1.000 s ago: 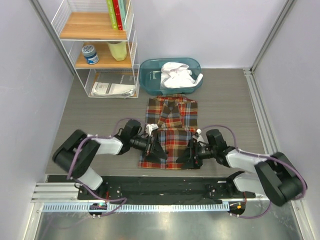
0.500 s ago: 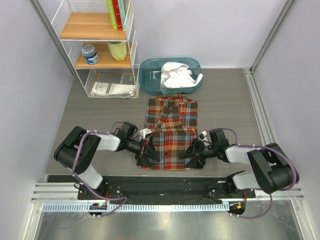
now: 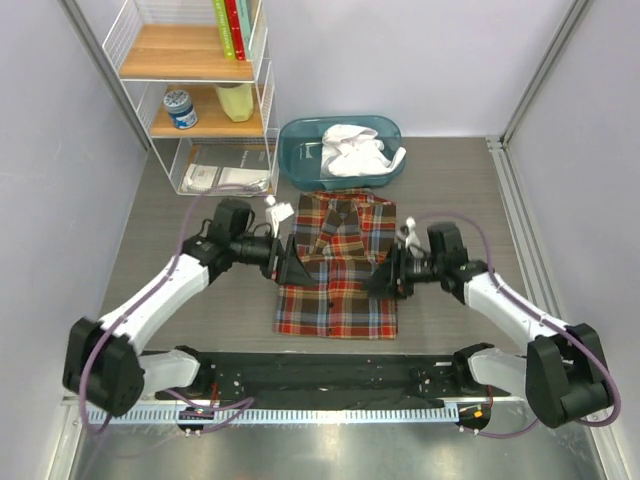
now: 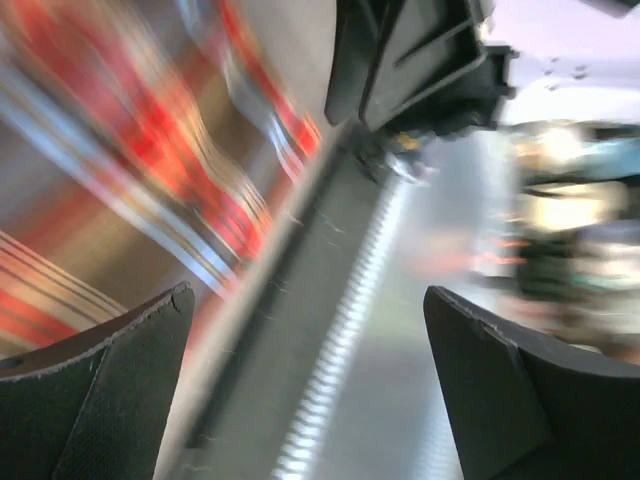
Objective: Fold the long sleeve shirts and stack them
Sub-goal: Fold the shirt
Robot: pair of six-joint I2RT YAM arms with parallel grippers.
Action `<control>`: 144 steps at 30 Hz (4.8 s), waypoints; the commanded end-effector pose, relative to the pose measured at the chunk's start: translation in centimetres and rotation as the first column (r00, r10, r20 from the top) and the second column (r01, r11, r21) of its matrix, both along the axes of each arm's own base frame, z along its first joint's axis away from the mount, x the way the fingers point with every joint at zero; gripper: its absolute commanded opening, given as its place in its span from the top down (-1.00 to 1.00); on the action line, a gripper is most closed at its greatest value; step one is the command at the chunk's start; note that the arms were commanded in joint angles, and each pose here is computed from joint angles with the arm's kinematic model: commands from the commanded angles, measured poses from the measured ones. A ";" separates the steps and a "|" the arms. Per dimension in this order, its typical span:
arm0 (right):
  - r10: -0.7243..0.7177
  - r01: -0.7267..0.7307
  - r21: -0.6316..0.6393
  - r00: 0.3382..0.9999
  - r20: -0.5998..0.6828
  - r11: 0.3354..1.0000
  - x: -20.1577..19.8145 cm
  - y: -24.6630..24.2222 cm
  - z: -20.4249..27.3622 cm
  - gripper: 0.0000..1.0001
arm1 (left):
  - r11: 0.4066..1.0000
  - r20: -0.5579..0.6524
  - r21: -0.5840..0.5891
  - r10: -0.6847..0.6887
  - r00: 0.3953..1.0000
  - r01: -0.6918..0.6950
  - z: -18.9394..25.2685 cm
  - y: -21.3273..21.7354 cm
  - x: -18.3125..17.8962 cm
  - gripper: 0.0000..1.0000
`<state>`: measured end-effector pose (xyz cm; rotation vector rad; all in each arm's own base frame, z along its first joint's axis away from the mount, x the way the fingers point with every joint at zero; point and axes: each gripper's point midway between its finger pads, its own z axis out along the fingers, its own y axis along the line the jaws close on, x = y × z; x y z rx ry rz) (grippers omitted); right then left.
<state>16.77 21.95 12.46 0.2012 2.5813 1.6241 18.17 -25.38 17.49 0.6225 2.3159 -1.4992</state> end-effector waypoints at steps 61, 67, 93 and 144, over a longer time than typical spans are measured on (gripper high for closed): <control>0.692 -0.310 -0.639 0.502 0.519 0.704 12.1 5.4 0.9 0.22 | 0.399 0.369 0.657 -0.910 0.189 0.640 -1.8 -1.3 -20.5 1.00; 0.690 -0.296 -0.641 0.482 0.540 0.708 15.7 6.1 0.9 0.23 | 0.485 0.380 0.548 -0.870 0.313 0.682 2.2 -3.3 -18.2 1.00; 0.756 -0.417 -0.640 0.464 0.461 0.646 16.8 6.0 -7.6 0.60 | 0.624 0.462 0.646 -0.778 0.426 0.439 -4.9 -4.7 8.5 1.00; 0.650 -0.488 -0.448 0.671 0.356 0.749 9.8 3.1 -7.6 0.53 | 0.610 0.118 0.496 -0.753 0.648 0.618 -13.0 1.6 -0.1 0.03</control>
